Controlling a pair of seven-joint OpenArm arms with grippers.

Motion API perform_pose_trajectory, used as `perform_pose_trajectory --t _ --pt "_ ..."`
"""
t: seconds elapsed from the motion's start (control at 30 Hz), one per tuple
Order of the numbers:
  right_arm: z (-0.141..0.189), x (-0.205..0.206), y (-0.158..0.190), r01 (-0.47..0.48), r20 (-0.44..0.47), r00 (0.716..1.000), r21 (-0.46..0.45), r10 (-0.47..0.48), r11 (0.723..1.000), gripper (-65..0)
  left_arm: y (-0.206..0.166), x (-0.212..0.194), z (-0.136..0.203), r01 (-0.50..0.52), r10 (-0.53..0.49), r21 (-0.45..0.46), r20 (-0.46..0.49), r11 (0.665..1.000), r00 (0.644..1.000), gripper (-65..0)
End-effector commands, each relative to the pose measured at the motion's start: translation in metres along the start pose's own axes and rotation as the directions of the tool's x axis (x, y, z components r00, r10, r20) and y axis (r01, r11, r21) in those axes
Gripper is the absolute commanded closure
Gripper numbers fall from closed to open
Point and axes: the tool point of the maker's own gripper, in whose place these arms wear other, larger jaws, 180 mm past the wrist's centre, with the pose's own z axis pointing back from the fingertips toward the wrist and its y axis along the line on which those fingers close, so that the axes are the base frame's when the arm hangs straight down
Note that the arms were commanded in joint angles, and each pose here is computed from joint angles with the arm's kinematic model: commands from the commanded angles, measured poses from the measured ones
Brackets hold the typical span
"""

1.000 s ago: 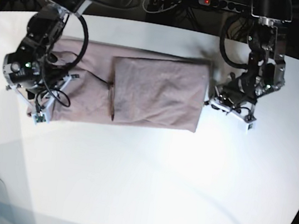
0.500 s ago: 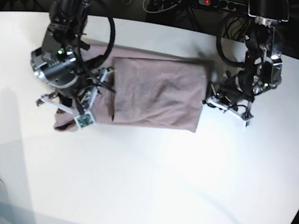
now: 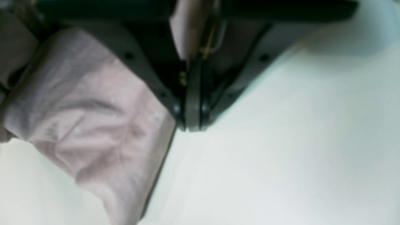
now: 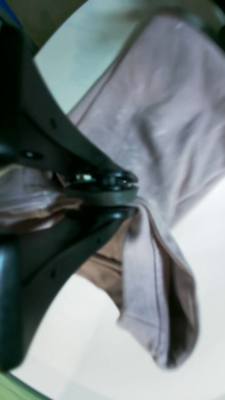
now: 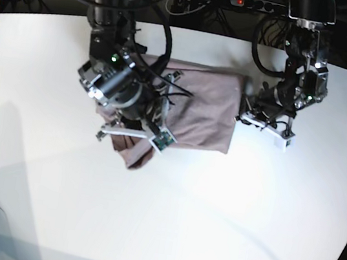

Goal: Layout the t-shirt on the table in an organized manner, then fold the t-shirt properly
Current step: 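Lift the right end of the strip with the right gripper over the folded half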

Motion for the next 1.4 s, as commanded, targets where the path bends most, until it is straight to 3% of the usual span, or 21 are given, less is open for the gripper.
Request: perform_pose_trajectory --t 0.0,0.13,0.33,0.47,0.87,1.1,1.37 --pt "0.003 0.022 0.002 -0.014 0.07 0.997 0.005 0.013 1.0 0.0 0.004 -0.004 0.001 -0.014 0.015 0.027 -0.02 1.0 1.0 -0.3" --pt "0.002 0.036 0.009 -0.057 0.096 0.994 0.019 0.055 0.998 0.0 0.005 -0.006 0.001 -0.018 0.019 0.028 -0.023 0.999 1.0 -0.3" --pt "-0.023 0.034 0.029 -0.106 0.053 0.993 0.101 0.101 0.989 0.0 0.002 -0.013 0.001 -0.031 0.032 0.021 -0.03 0.999 0.999 -0.3" --pt "-0.03 0.051 0.044 -0.169 0.095 0.983 0.135 0.157 0.976 0.0 -0.002 -0.019 -0.003 -0.041 0.042 0.016 -0.042 0.999 0.998 -0.3" --pt "-0.02 0.095 0.09 -0.368 0.223 0.918 0.168 0.328 0.915 0.0 -0.007 -0.022 -0.004 -0.056 0.056 0.004 -0.044 0.998 0.997 -0.3" --pt "-0.024 0.099 0.087 -0.366 0.237 0.916 0.165 0.323 0.916 0.0 -0.002 -0.028 -0.001 -0.062 0.063 0.013 -0.052 0.998 0.997 -0.3" --pt "-0.026 0.097 0.042 -0.272 0.209 0.946 0.097 0.248 0.957 0.0 -0.02 -0.006 0.016 -0.024 0.025 -0.029 0.027 0.999 0.999 -0.3"
